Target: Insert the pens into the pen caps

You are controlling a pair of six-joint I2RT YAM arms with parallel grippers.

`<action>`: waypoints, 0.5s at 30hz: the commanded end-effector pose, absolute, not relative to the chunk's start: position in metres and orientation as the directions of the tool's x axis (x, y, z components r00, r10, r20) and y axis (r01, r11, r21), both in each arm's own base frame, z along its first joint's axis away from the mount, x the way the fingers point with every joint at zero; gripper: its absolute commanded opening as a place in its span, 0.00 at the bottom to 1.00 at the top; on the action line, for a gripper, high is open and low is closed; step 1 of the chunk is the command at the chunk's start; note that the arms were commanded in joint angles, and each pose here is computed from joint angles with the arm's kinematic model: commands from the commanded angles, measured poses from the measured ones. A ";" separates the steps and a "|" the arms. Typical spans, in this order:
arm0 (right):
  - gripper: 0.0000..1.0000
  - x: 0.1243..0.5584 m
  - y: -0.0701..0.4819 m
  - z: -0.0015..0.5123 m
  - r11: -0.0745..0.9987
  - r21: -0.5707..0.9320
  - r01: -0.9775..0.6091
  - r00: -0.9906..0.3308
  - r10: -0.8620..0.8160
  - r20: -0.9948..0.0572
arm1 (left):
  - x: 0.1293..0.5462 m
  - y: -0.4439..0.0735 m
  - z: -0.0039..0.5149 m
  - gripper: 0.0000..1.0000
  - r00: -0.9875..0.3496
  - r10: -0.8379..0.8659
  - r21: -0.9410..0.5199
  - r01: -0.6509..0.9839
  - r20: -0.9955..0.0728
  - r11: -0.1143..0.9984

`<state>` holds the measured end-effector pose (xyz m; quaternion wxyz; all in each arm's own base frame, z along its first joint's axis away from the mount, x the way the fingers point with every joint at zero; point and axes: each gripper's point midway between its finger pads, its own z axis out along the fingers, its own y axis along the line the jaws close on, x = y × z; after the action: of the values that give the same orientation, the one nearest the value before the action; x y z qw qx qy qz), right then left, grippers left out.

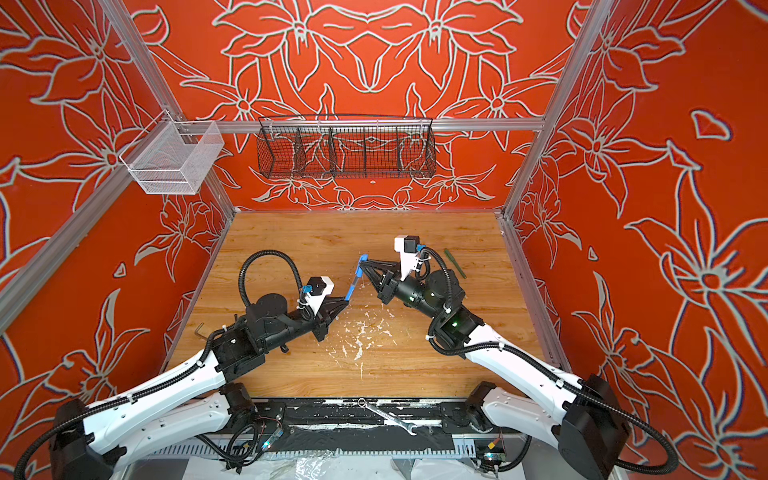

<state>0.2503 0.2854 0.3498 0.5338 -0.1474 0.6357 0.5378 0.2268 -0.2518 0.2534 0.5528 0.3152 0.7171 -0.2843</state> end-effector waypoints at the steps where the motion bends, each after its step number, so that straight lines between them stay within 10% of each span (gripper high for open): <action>1: 0.05 0.248 0.287 0.351 0.356 0.539 -0.763 -0.391 0.411 -0.824 | 0.224 -0.256 0.282 0.00 -0.130 0.079 -0.053 0.783 -0.988 0.619; 15: 0.05 0.247 0.295 0.339 0.340 0.577 -0.742 -0.448 0.389 -0.805 | 0.228 -0.256 0.297 0.00 -0.094 0.071 -0.028 0.777 -0.993 0.629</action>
<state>0.2510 0.2886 0.3482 0.5295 -0.1361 0.6295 0.5521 0.2264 -0.2523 0.2546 0.5529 0.3172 0.7159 -0.2848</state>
